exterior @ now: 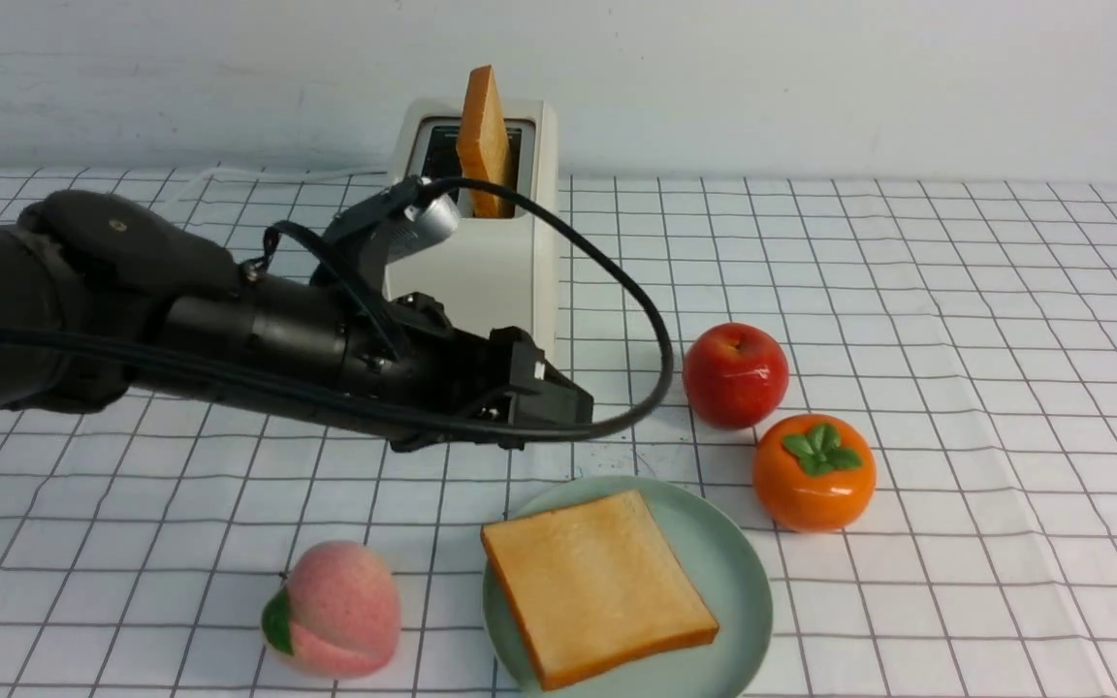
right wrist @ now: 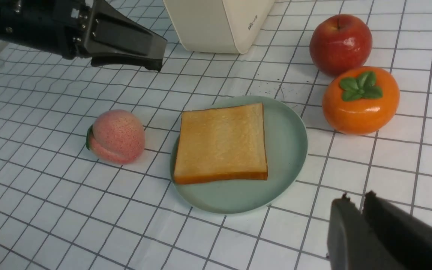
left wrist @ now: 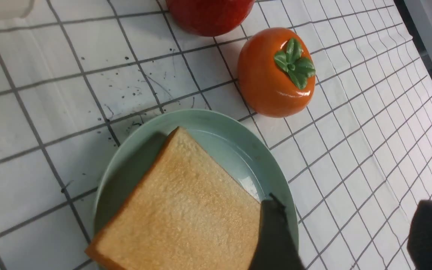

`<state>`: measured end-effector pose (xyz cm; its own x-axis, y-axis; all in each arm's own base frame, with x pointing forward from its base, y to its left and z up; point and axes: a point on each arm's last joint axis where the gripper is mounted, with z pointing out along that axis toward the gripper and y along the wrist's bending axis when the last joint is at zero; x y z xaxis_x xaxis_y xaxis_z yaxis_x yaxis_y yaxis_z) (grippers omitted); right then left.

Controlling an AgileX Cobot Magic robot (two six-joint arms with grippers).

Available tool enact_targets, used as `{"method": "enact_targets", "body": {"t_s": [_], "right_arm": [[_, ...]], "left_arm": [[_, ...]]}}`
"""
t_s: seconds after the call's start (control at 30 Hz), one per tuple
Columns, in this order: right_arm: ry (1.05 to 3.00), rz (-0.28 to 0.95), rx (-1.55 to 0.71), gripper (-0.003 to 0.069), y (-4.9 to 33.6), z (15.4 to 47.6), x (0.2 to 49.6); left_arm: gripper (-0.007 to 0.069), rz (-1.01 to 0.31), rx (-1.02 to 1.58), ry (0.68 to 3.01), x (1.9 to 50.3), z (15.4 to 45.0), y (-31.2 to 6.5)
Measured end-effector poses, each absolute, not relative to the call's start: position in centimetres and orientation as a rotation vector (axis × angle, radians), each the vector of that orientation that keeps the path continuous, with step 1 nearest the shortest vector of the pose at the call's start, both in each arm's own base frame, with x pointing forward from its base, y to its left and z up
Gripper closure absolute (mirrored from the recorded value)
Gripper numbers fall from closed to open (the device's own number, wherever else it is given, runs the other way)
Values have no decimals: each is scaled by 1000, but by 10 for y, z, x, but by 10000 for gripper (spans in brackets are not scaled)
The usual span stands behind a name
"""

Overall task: Take toasted bread from bread machine on white checkered table place on plate.
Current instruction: 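Grasp the toast slice in the toaster and pull it up out of the slot with the right gripper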

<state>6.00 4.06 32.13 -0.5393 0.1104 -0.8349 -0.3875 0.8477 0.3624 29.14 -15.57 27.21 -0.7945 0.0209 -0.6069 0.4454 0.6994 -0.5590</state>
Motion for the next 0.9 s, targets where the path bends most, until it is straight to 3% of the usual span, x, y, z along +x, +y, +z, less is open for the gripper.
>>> {"method": "enact_targets", "body": {"t_s": [0.07,0.2,0.23,0.27,0.3,0.33,0.53,0.9], "right_arm": [[2048,644,-203,596,41,321,60],[2070,634,-204,596,41,321,61],[2074,631,-204,596,41,321,61],[2123,605,-206,596,44,322,65],[2137,597,-207,597,44,321,65],[2205,557,-214,601,49,324,72],[2325,433,-314,608,75,344,105],[2322,392,-413,601,152,384,197]], "left_arm": [[209,-956,373,2322,290,275,-155],[484,-878,469,2241,274,301,-147],[501,-878,470,2234,273,303,-146],[603,-832,528,2180,261,320,-141],[619,-827,532,2182,261,320,-141],[638,-785,567,2119,247,339,-134],[638,-627,578,1971,196,388,-107],[638,-447,397,1797,113,434,-58]]}}
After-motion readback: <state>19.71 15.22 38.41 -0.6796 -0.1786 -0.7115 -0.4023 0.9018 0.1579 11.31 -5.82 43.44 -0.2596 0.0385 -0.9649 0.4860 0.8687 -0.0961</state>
